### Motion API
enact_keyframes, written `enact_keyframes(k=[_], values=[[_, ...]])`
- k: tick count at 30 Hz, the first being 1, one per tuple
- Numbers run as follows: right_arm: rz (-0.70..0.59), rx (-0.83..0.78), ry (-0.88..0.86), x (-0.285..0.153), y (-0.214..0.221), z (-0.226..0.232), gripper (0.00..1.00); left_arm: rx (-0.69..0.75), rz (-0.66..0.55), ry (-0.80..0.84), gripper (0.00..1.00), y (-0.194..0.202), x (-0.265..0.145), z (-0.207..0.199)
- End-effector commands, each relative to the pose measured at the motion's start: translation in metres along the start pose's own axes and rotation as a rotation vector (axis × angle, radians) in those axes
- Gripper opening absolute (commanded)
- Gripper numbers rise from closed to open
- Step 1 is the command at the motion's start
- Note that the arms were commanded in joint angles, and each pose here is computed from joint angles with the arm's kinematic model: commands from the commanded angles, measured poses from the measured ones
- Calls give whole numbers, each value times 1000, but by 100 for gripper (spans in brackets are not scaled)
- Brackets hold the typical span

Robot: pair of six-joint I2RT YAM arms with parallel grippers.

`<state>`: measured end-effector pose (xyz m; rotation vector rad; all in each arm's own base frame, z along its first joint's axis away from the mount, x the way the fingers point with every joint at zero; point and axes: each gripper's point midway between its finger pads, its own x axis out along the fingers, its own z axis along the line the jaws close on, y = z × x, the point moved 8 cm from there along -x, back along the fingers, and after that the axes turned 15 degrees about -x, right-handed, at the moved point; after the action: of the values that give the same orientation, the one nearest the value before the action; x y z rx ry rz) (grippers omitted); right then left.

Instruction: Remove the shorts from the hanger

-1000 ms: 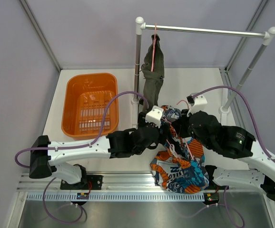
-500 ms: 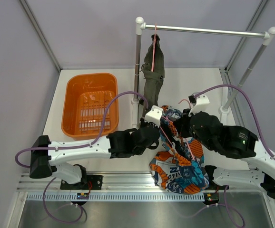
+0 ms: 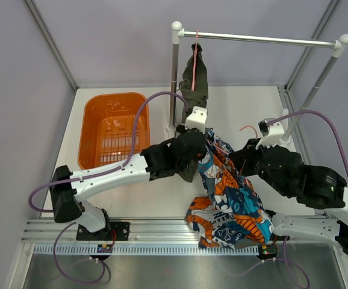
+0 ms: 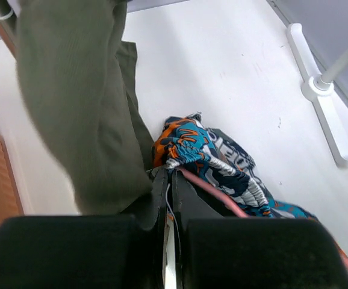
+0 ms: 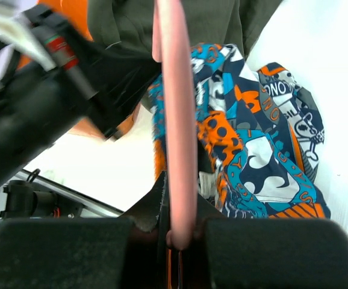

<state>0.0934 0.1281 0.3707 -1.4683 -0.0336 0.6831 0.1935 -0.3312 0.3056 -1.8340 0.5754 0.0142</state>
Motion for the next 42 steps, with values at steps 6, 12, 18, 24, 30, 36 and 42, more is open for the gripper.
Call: enact_keyframes(k=[6, 12, 18, 24, 30, 36, 42], values=[[-30, 40, -10, -16, -5, -8, 0, 13, 38, -10, 0, 12, 35, -7], [-31, 18, 29, -17, -6, -13, 0, -6, 106, 32, 0, 37, 35, 0], [-59, 21, 55, -18, -9, -17, 0, 22, 151, 63, 0, 54, 27, 1], [-107, 10, 111, -17, -15, -23, 0, 80, 183, 177, 0, 61, 1, -18], [-173, -14, 200, -5, -24, -24, 0, 176, 178, 427, 0, 55, -57, -51], [-203, -61, 291, 17, -28, -16, 0, 294, 148, 681, 0, 54, -130, -80], [-254, -105, 430, 17, -54, -23, 0, 271, 115, 743, 0, 31, -166, -77]])
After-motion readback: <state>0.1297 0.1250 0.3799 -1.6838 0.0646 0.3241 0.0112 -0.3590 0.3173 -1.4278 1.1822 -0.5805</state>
